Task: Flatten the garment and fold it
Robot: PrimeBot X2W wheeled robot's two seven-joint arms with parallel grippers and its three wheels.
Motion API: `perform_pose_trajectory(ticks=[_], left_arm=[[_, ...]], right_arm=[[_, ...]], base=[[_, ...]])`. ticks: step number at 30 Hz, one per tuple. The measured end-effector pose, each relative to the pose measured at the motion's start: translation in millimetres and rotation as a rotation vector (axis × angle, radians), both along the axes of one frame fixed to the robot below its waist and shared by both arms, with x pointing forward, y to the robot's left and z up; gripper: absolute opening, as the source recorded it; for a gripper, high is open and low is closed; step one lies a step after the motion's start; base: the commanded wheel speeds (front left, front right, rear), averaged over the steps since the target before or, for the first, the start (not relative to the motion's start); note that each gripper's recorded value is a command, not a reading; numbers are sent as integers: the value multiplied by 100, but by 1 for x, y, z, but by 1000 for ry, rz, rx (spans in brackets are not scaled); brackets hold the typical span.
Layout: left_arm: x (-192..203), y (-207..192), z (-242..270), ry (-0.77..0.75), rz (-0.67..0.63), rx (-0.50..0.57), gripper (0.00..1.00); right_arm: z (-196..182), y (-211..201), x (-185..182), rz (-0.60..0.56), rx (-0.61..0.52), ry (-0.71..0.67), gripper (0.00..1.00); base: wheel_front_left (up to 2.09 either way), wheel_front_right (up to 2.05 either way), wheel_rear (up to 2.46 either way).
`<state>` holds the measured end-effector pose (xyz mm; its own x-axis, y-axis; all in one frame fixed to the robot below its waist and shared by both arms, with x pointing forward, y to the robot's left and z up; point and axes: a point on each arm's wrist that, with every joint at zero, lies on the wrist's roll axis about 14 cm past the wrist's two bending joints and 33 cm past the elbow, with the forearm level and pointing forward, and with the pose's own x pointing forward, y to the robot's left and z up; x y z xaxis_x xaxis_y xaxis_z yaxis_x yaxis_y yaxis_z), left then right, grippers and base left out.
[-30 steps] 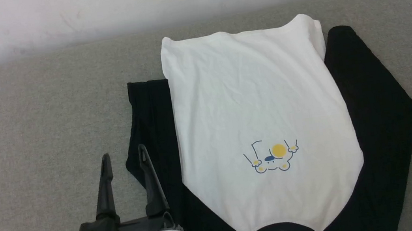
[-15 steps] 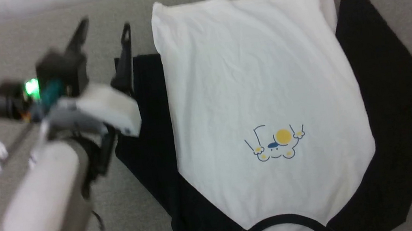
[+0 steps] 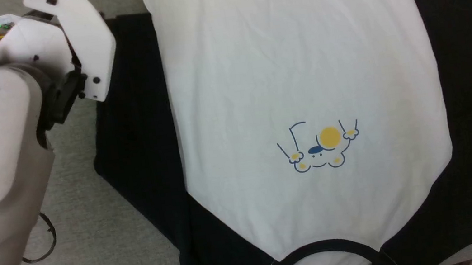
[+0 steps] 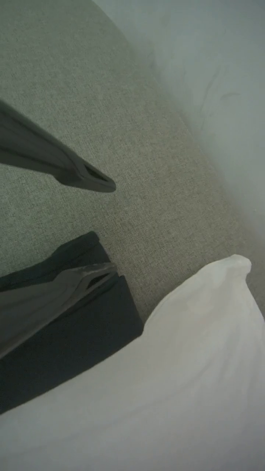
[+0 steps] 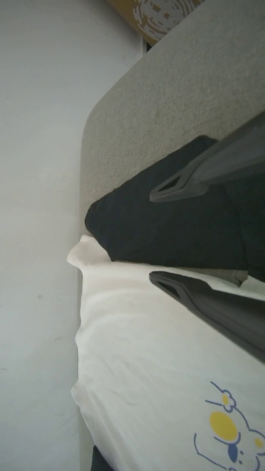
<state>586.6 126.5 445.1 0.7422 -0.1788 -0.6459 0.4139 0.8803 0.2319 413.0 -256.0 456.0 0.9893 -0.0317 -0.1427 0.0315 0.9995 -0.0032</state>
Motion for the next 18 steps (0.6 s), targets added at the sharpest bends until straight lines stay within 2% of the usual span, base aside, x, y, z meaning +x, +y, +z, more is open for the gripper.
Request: perform_pose_trajectory(ticks=[4, 12, 15, 18], left_arm=[[-3, 2, -32, 132, 30, 18, 100], [-10, -6, -52, 239, 45, -21, 100], [-13, -9, -55, 255, 44, -36, 0], [-19, -14, -60, 283, 30, -52, 0]], right_arm=[[-17, -5, 2, -9, -8, 43, 100], [-33, -9, 5, -14, -10, 81, 100], [-34, -9, 9, -7, -13, 80, 100], [-37, -9, 10, -6, -11, 87, 100]], base=[[0, 0, 0], [0, 0, 0], [0, 0, 0], [0, 0, 0]])
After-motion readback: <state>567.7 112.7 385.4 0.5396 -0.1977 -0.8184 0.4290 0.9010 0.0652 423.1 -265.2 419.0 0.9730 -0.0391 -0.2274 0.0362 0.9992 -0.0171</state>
